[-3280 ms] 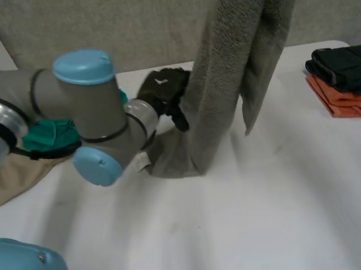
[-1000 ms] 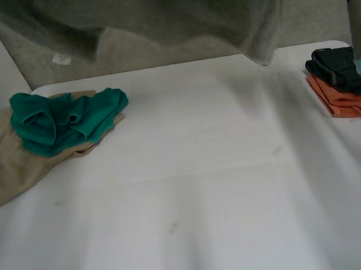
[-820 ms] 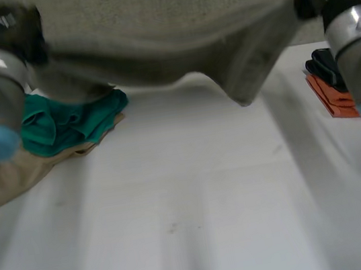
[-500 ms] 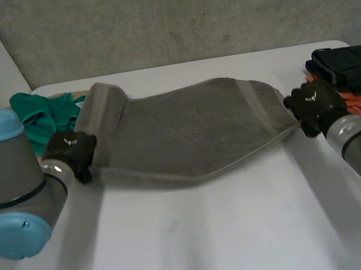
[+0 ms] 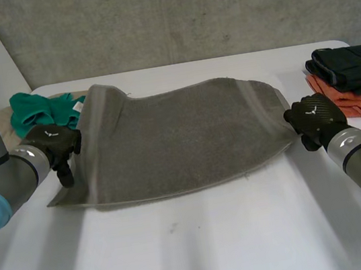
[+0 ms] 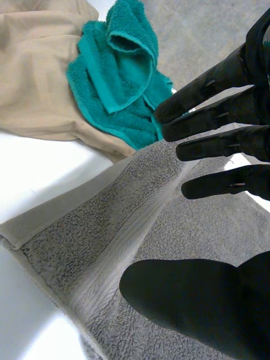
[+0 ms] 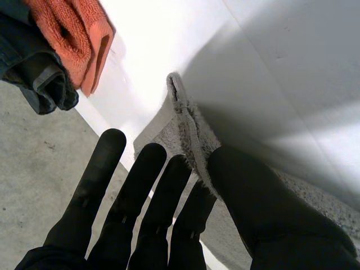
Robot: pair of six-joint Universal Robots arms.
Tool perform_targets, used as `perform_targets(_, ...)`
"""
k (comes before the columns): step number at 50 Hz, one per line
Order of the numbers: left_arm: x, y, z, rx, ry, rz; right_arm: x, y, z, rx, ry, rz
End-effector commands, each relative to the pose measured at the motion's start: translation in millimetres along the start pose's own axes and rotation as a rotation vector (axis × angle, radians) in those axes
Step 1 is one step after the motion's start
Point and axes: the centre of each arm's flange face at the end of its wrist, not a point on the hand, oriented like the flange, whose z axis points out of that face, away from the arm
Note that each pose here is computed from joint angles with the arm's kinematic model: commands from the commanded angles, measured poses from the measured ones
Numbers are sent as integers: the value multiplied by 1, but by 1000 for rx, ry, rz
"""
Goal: Fold the laundry.
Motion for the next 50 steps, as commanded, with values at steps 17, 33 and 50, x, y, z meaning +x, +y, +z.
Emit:
perform_targets(17,18,62,15,-123,107,114,3,6,10,-19,7,16)
perform_targets(33,15,66,45,-29,39,189,16,0,6,-19,33,41)
perform_targets(50,19,57,-92,-354,399,308,52,-10,-97,-424,-390,-474)
